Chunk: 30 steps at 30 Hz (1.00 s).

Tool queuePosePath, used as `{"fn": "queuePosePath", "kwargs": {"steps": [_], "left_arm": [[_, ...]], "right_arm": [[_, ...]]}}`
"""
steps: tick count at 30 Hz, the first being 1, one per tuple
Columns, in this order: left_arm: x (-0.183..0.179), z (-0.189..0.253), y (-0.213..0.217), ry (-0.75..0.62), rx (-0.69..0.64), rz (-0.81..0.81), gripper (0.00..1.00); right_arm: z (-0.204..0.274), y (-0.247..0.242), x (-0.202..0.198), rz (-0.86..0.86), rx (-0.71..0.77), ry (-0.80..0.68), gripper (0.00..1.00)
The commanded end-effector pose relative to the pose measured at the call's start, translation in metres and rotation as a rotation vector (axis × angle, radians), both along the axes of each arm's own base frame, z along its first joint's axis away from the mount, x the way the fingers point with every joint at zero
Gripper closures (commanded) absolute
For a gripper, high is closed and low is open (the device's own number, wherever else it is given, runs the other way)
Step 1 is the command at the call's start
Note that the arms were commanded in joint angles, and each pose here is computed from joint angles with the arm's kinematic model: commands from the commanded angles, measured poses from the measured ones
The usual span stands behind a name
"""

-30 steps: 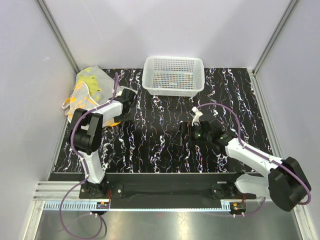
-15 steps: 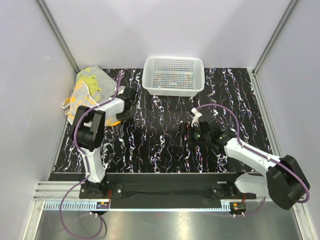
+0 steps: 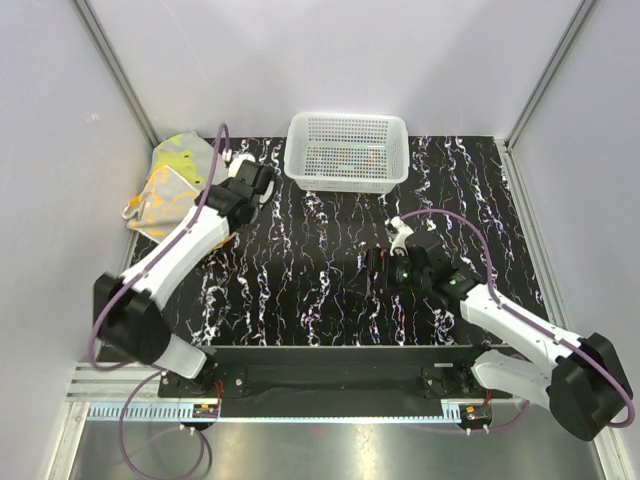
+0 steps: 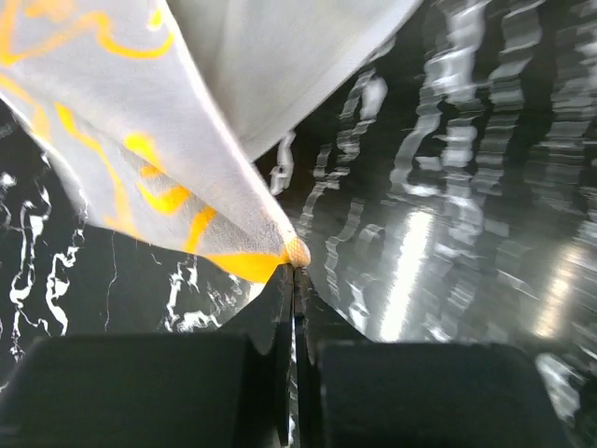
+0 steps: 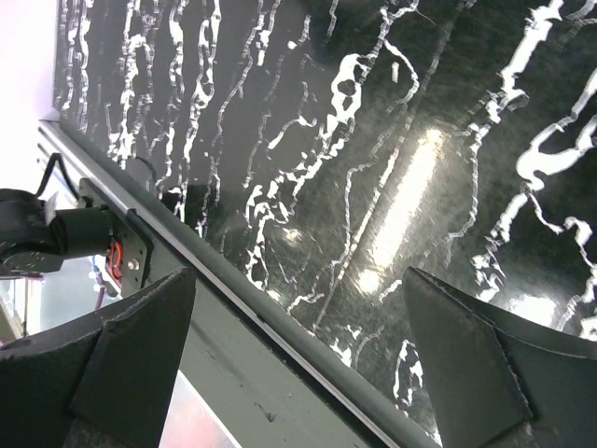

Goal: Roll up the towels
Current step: Grab a towel with the left arm, then move the towel to the center of the board

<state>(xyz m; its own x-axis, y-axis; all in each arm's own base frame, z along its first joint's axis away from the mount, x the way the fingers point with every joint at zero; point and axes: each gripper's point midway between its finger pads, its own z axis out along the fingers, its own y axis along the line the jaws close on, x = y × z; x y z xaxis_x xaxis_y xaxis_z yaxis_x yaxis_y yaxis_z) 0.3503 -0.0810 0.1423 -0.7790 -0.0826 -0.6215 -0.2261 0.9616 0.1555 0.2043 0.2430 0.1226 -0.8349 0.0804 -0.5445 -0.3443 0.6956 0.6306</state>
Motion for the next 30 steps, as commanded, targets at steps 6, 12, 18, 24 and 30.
{"fn": "queuePosePath", "kwargs": {"steps": [6, 12, 18, 24, 30], "left_arm": [[-0.077, 0.091, -0.066, -0.084, -0.080, -0.196, 1.00], [-0.121, 0.069, -0.153, 0.018, -0.109, -0.418, 1.00], [-0.147, 0.023, -0.254, 0.116, -0.263, -0.596, 1.00], [-0.134, 0.003, -0.328, 0.135, -0.382, -0.662, 1.00], [-0.092, 0.026, -0.386, 0.114, -0.513, -0.712, 1.00]], "right_arm": [[0.031, -0.027, -0.001, -0.098, -0.071, -0.071, 0.00], [0.053, -0.059, -0.008, -0.219, -0.123, -0.100, 0.00], [0.063, -0.100, -0.004, -0.466, -0.186, -0.083, 0.00], [0.072, -0.141, -0.001, -0.709, -0.257, -0.074, 0.00], [0.086, -0.162, -0.005, -0.813, -0.226, -0.117, 0.00]]}}
